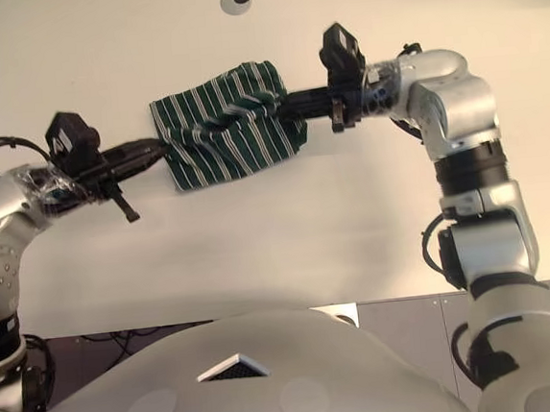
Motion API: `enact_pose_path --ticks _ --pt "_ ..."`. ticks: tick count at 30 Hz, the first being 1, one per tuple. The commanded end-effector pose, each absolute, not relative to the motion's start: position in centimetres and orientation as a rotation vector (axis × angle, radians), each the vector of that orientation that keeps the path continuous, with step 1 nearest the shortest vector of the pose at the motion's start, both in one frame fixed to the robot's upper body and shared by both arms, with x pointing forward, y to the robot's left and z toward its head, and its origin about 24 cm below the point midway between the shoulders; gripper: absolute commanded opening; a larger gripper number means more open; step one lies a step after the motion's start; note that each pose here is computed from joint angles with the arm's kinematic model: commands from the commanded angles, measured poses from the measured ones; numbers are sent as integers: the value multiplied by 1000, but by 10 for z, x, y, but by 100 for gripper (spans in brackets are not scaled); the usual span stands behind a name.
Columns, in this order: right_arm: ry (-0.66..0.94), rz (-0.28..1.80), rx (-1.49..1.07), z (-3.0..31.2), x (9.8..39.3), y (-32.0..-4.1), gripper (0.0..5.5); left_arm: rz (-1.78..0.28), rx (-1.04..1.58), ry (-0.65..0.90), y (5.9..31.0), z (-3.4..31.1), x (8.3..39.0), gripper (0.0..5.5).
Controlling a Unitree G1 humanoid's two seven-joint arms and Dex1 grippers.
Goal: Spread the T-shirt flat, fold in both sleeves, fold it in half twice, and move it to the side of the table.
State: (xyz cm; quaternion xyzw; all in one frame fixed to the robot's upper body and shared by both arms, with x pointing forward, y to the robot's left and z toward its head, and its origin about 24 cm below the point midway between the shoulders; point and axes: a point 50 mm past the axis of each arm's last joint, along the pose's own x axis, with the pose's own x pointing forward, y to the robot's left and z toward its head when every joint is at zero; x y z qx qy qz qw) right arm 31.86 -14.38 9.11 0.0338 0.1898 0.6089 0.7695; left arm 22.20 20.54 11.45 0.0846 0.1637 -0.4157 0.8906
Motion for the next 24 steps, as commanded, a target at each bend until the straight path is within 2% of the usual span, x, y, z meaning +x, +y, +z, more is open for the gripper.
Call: enact_pose_path --ticks 1,6,10,11,12,15,17,20,24 --pt "438 1167 63 80 346 -132 0 -766 136 310 213 112 253 2" --pt "453 1055 64 70 361 -122 0 -703 136 300 215 102 281 2" --pt "482 928 42 62 369 -119 0 -605 162 383 222 80 295 2" --pt "491 896 48 61 370 -118 26 -571 163 401 225 74 298 0" --pt "497 880 53 60 371 -117 41 -547 157 412 226 69 300 31" --pt "482 863 62 61 372 -113 86 -515 149 428 225 58 301 66" --pt "426 803 86 66 377 -113 92 -463 149 418 227 54 302 90" --pt "279 670 139 83 388 -117 92 -351 147 349 231 56 305 90" --pt "193 850 100 88 381 -99 92 -253 78 205 236 72 307 90"
